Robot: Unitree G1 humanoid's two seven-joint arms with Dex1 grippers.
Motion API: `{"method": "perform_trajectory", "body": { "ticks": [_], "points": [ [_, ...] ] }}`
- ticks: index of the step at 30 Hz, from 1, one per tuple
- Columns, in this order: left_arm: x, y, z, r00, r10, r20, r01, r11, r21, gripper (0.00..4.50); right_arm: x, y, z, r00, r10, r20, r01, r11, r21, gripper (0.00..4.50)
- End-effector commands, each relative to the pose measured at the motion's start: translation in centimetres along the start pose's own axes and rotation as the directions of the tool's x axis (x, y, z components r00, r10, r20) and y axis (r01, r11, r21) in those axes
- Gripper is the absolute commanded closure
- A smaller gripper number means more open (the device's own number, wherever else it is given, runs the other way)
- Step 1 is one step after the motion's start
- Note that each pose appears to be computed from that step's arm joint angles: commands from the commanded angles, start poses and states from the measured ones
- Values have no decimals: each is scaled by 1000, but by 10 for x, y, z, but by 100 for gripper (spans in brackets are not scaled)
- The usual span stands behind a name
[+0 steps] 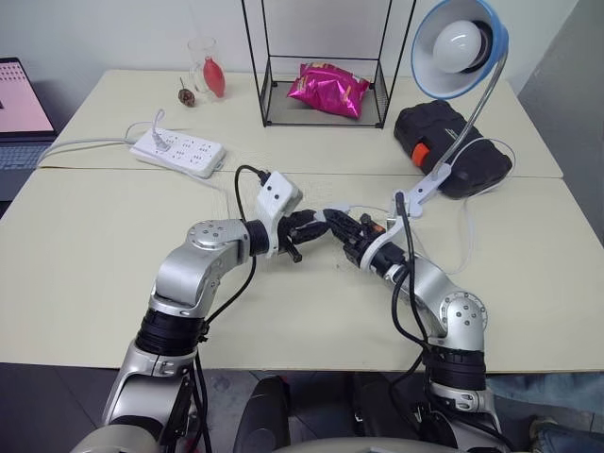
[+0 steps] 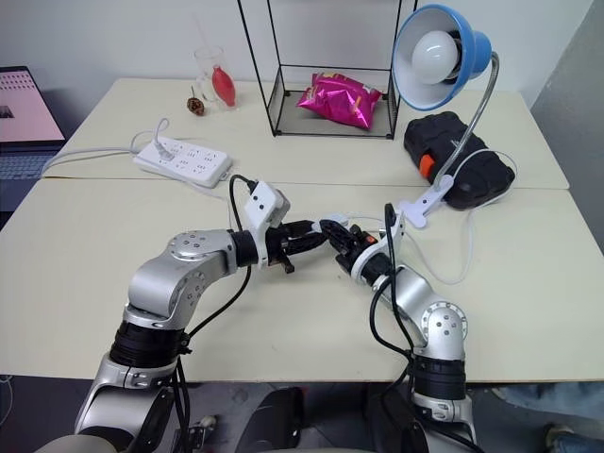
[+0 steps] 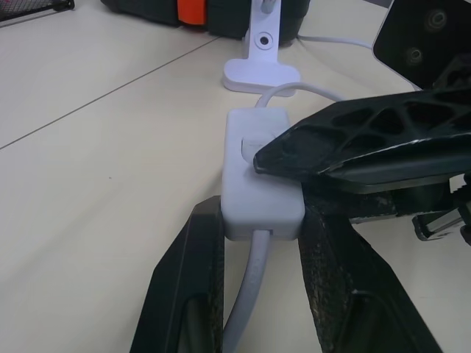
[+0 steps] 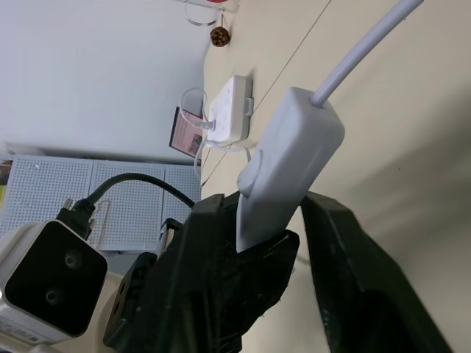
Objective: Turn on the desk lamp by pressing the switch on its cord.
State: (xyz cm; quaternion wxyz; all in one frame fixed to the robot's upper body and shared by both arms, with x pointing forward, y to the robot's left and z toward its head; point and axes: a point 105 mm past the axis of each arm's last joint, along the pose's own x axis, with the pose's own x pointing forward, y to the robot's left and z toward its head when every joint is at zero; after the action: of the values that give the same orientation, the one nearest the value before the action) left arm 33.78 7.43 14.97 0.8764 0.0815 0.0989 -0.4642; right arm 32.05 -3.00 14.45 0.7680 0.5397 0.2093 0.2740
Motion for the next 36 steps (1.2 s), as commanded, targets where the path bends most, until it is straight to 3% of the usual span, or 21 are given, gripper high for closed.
{"method": "perform_trajectory", "body": {
  "ticks": [1, 3, 25, 28, 32, 36],
  "points": [
    [-3, -3, 12, 999, 0, 37, -2, 999, 53, 342, -4, 16, 2, 997, 78, 3, -78, 997, -9, 201],
    [-3, -3, 12, 999, 3, 37, -5, 999, 52, 342, -6, 17, 4, 996, 85, 13, -85, 996, -7, 175],
    [-2, -6, 11, 999, -8, 33, 6, 997, 73, 342, 3, 8, 2, 999, 40, 16, -40, 999, -5, 175],
    [-3, -6, 10, 999, -9, 32, 7, 997, 76, 342, 3, 6, 2, 999, 35, 17, -35, 999, 2, 230],
    [-3, -6, 9, 1000, -9, 30, 6, 997, 78, 342, 3, 6, 2, 999, 36, 21, -36, 999, 9, 334],
    [-3, -7, 9, 1000, -8, 30, 6, 997, 80, 342, 3, 7, 2, 999, 43, 21, -43, 999, 11, 393]
  ]
}}
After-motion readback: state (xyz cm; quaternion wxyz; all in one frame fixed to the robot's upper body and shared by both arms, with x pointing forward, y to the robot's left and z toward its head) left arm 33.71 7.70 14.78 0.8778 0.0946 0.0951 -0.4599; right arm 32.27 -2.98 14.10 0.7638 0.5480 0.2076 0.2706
